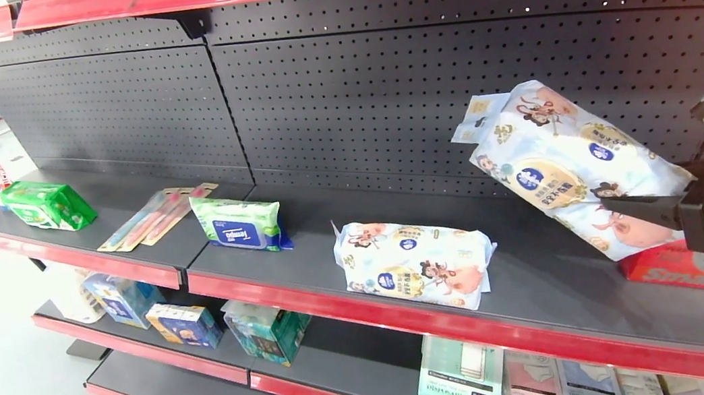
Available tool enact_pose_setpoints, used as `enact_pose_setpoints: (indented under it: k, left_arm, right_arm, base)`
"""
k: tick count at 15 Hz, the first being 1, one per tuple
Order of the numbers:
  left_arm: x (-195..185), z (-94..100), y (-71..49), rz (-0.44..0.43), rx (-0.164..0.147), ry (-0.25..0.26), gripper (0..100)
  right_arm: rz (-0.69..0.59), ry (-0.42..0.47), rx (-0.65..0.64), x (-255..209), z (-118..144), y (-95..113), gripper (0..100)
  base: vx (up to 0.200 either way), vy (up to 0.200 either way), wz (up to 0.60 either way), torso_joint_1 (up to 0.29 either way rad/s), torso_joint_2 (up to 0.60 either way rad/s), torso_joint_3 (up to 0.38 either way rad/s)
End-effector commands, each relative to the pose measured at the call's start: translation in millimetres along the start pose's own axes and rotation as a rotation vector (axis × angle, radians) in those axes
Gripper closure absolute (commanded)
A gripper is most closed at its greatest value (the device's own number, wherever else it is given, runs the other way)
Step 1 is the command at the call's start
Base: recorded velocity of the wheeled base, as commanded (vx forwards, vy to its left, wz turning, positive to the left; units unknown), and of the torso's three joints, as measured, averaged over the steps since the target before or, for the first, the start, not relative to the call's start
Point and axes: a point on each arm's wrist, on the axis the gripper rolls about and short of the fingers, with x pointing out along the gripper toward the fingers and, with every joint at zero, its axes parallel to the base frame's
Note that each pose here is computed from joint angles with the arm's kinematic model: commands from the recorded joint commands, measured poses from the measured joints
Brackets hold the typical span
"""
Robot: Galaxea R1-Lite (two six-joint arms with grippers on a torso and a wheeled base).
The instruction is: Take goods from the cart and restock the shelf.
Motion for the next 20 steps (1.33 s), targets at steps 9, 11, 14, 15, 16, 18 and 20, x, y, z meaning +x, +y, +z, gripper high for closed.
enact_pose_setpoints:
  k: [9, 11, 14, 15, 16, 18, 20]
  left_arm:
    - [0, 0.0, 0.0, 0.001, -0.001, 0.0, 0]
    - [0, 0.0, 0.0, 0.001, -0.001, 0.0, 0]
    - [0, 0.0, 0.0, 0.001, -0.001, 0.0, 0]
    - [0, 0.0, 0.0, 0.001, 0.001, 0.0, 0]
    - [0, 0.0, 0.0, 0.001, 0.001, 0.0, 0]
    - [0, 0.0, 0.0, 0.001, 0.001, 0.0, 0]
    - [0, 0.0, 0.0, 0.001, -0.001, 0.0, 0]
  right_arm:
    - [0.1, -0.01, -0.023, 76, -16, -17, 100]
    - [0.119, -0.024, -0.021, 85, -14, -21, 100]
    - [0.123, -0.022, -0.021, 103, -13, -29, 100]
    - [0.118, -0.035, -0.028, 109, -12, -32, 100]
    - [0.111, -0.042, -0.029, 115, -12, -36, 100]
    - [0.129, -0.055, -0.042, 124, -13, -40, 100]
    - [0.153, -0.06, -0.058, 134, -14, -43, 100]
  base:
    - [0.0, 0.0, 0.0, 0.0, 0.0, 0.0]
    - [0.0, 0.0, 0.0, 0.0, 0.0, 0.0]
    - [0.0, 0.0, 0.0, 0.0, 0.0, 0.0]
    - [0.0, 0.0, 0.0, 0.0, 0.0, 0.0]
    - [0.0, 0.0, 0.0, 0.0, 0.0, 0.0]
    - [0.0, 0.0, 0.0, 0.0, 0.0, 0.0]
    - [0.0, 0.0, 0.0, 0.0, 0.0, 0.0]
